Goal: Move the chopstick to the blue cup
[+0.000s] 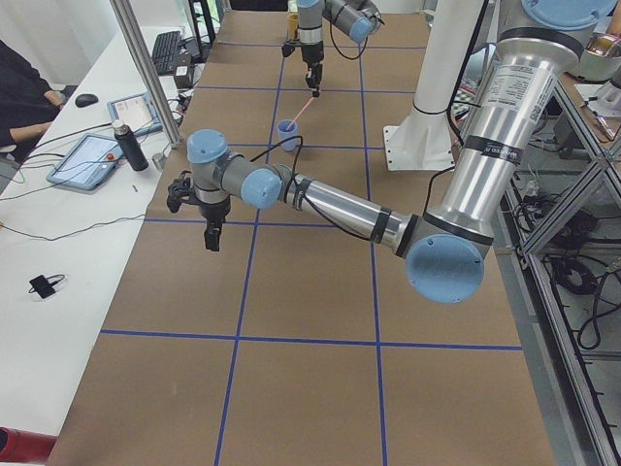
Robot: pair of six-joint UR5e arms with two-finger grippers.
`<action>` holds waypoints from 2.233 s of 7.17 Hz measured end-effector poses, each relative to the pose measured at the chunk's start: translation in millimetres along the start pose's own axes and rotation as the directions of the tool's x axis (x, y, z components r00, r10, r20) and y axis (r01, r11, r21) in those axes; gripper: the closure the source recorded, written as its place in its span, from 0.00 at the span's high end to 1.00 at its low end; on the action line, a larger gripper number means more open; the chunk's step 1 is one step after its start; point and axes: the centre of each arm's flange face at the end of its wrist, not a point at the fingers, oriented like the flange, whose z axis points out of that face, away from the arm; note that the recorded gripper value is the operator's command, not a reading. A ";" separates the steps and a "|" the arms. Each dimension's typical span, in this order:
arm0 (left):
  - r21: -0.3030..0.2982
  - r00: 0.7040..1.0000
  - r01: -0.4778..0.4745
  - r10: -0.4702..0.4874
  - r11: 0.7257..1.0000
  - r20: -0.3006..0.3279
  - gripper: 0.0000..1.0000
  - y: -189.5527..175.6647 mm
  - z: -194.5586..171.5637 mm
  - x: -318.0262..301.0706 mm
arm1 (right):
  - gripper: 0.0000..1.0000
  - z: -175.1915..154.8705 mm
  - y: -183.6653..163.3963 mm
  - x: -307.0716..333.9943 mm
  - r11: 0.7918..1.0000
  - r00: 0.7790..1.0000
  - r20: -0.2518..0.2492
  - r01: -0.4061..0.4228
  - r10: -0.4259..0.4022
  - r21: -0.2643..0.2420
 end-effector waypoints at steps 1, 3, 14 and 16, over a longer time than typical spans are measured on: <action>-0.003 1.000 0.002 -0.002 1.000 0.001 0.99 1.1 1.3 -1.7 | 1.00 1.1 -3.8 0.2 0.999 0.999 0.007 0.040 -0.040 0.016; -0.007 1.000 0.007 -0.007 1.000 0.004 0.98 1.8 3.8 -4.7 | 1.00 -5.8 -25.1 6.3 0.986 0.984 0.100 0.141 -0.150 0.092; -0.051 0.996 -0.051 0.054 0.997 0.069 0.99 67.2 -8.0 -222.4 | 1.00 -139.5 -219.7 662.3 0.911 0.912 -0.279 0.362 -0.302 0.197; -0.072 0.997 -0.021 0.026 0.997 0.073 0.98 86.9 0.1 -245.3 | 1.00 -144.5 -205.2 699.1 0.932 0.940 -0.231 0.301 -0.253 0.202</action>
